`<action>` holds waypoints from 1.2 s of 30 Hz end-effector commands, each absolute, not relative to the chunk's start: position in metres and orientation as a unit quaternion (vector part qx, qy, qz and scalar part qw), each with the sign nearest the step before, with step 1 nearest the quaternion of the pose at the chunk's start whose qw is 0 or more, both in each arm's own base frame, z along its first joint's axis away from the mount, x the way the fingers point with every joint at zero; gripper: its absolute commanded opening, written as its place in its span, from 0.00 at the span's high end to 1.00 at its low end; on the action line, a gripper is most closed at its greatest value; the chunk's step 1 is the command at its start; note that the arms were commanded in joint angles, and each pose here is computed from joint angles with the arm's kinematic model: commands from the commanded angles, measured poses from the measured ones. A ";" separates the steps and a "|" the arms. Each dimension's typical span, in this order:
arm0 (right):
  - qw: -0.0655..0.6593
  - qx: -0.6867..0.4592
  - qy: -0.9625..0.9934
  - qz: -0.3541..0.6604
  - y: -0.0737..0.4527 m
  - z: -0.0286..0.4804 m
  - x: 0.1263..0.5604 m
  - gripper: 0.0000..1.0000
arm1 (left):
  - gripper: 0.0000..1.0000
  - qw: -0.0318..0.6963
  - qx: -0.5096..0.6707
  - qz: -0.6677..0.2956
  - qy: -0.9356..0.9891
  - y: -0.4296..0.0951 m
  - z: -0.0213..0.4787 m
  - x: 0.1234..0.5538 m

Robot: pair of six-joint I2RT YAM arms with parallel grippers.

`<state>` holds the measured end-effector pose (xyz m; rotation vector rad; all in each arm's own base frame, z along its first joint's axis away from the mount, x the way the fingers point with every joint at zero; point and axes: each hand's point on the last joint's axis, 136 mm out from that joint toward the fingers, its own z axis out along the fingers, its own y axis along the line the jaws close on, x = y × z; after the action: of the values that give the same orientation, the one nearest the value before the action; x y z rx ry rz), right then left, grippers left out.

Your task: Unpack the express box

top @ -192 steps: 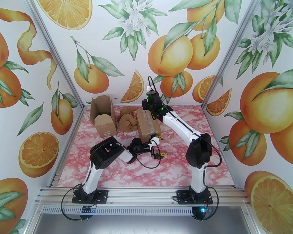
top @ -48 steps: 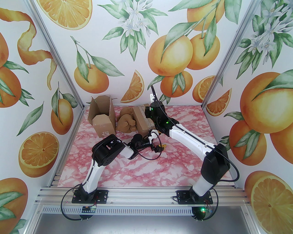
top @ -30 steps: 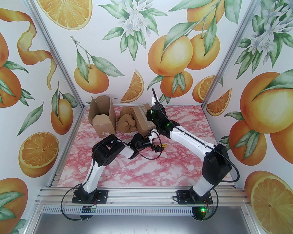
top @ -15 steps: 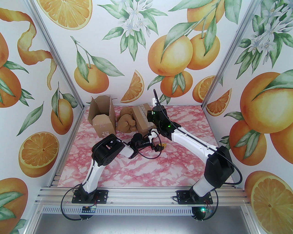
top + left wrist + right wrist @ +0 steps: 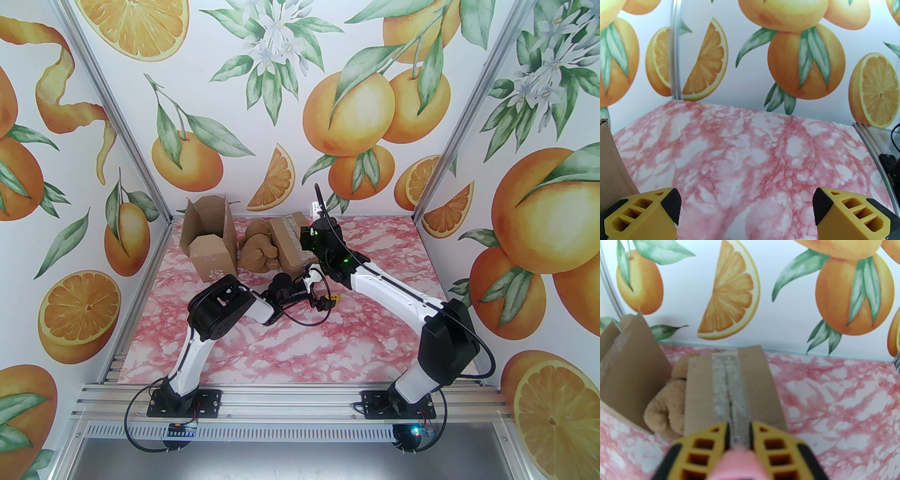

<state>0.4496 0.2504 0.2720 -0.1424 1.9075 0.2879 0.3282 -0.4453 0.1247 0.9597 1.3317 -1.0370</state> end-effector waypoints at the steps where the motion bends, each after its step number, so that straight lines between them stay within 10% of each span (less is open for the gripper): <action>1: 0.569 -0.058 0.806 0.149 0.256 0.278 0.442 1.00 | 0.03 0.566 0.402 -0.443 0.567 -0.447 0.124 0.337; 36: 0.516 -0.083 0.842 0.129 0.243 0.251 0.412 1.00 | 0.03 0.583 0.356 -0.414 0.601 -0.434 0.123 0.370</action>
<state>0.4304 0.2439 0.2676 -0.1202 1.9441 0.3431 0.3412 -0.4482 0.1219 0.9345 1.3652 -1.0154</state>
